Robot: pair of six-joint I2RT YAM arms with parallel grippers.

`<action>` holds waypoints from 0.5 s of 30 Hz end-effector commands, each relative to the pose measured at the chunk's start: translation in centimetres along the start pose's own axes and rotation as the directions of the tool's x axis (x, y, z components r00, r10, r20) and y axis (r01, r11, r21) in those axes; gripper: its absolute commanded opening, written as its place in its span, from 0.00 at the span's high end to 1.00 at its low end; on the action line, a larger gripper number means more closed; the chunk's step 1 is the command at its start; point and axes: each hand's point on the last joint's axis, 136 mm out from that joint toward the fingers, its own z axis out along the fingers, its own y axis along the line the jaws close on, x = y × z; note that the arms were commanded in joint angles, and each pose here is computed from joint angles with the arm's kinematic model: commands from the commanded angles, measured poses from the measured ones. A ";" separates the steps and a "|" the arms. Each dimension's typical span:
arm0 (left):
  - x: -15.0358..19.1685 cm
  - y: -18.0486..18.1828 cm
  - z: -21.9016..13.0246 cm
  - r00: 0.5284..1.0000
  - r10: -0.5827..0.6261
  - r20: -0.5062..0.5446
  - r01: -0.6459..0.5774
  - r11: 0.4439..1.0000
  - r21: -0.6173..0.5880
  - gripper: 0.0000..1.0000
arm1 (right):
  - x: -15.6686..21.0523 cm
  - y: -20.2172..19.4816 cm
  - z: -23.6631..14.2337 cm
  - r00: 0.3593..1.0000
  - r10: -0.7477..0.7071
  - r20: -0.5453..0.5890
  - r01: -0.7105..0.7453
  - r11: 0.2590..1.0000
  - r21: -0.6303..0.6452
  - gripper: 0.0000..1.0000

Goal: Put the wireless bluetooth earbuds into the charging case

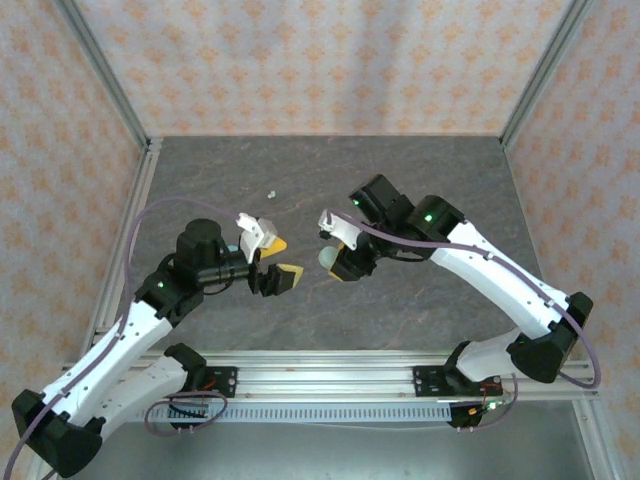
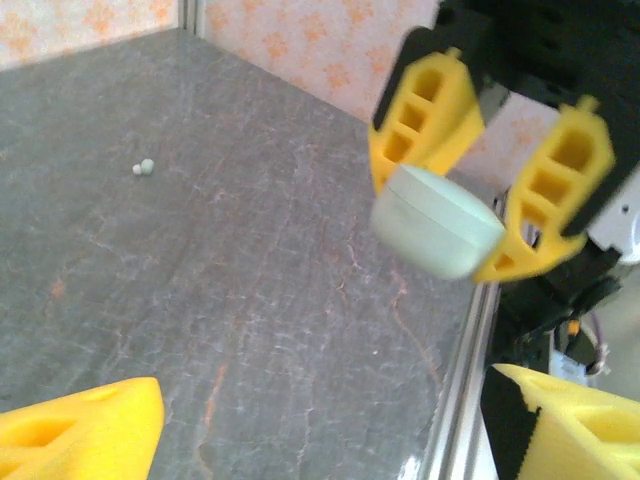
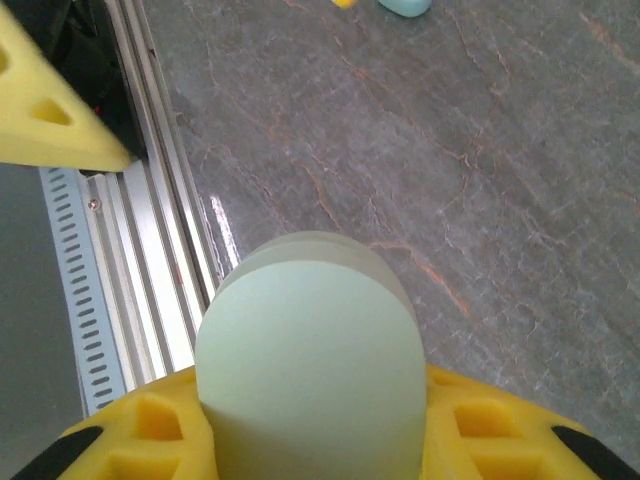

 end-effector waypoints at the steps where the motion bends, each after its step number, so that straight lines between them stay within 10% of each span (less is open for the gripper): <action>1: -3.2 0.2 -0.4 0.987 -0.131 0.093 0.133 0.991 -0.017 0.19 | -0.5 -0.6 -0.1 0.998 -0.052 0.029 0.050 0.998 0.048 0.79; 4: -3.4 -0.7 -0.5 0.990 -0.093 0.109 0.091 0.996 0.025 0.22 | -0.4 -0.4 0.0 0.998 -0.064 0.026 0.063 0.997 0.035 0.79; 9: -1.9 -5.2 -1.9 0.928 0.335 0.166 -0.354 0.930 0.102 0.15 | -0.6 0.9 -0.5 0.996 -0.090 0.021 0.091 0.995 -0.031 0.80; 15: -1.8 -7.1 -1.7 0.897 0.430 0.106 -0.443 0.868 0.223 0.15 | -0.6 2.6 -0.9 0.986 -0.163 -0.030 0.160 0.984 -0.079 0.80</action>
